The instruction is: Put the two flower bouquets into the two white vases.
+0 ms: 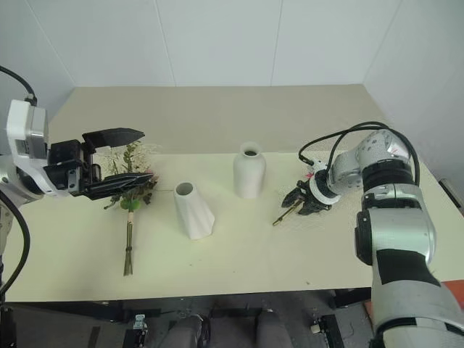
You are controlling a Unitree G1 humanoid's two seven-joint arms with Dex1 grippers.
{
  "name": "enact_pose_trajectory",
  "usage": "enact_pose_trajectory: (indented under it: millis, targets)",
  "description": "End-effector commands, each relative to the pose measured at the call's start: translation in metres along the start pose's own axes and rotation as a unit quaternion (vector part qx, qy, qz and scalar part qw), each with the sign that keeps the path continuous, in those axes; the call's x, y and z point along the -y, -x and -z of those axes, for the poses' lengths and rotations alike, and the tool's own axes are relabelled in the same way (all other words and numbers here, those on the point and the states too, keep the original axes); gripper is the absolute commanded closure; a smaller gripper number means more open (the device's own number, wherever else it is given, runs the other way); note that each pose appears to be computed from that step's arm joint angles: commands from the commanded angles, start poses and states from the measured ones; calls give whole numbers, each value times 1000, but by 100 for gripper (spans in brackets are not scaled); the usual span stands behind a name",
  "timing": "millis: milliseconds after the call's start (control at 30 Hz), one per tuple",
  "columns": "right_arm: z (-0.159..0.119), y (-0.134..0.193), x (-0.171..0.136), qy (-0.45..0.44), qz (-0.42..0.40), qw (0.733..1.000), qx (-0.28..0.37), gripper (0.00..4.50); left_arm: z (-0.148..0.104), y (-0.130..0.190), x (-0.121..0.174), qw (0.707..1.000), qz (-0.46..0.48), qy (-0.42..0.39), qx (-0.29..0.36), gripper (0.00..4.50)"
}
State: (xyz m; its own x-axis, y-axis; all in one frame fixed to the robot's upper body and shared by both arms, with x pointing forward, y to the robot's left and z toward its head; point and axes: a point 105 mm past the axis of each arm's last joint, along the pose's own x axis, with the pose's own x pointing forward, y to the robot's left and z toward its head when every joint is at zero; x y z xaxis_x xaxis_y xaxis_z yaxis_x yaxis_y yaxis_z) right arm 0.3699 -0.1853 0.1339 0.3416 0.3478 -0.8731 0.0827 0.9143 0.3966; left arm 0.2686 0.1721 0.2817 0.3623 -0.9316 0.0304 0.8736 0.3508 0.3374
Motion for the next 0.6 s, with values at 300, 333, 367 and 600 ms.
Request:
enact_pose_trajectory:
  millis: [300, 333, 367, 600]
  targets:
    - [-19, 12, 13, 32, 58, 993, 94, 448, -9, 2, 3, 1000, -2, -20, 11, 0]
    - [-22, 16, 15, 49, 72, 990, 114, 448, -9, 2, 3, 1000, -2, -20, 11, 0]
    - [-25, 19, 16, 65, 83, 985, 134, 448, -9, 2, 3, 1000, -1, -19, 11, 0]
    - [-61, 56, 10, 138, 109, 913, 367, 448, -7, 0, 2, 1000, 5, -16, 13, 0]
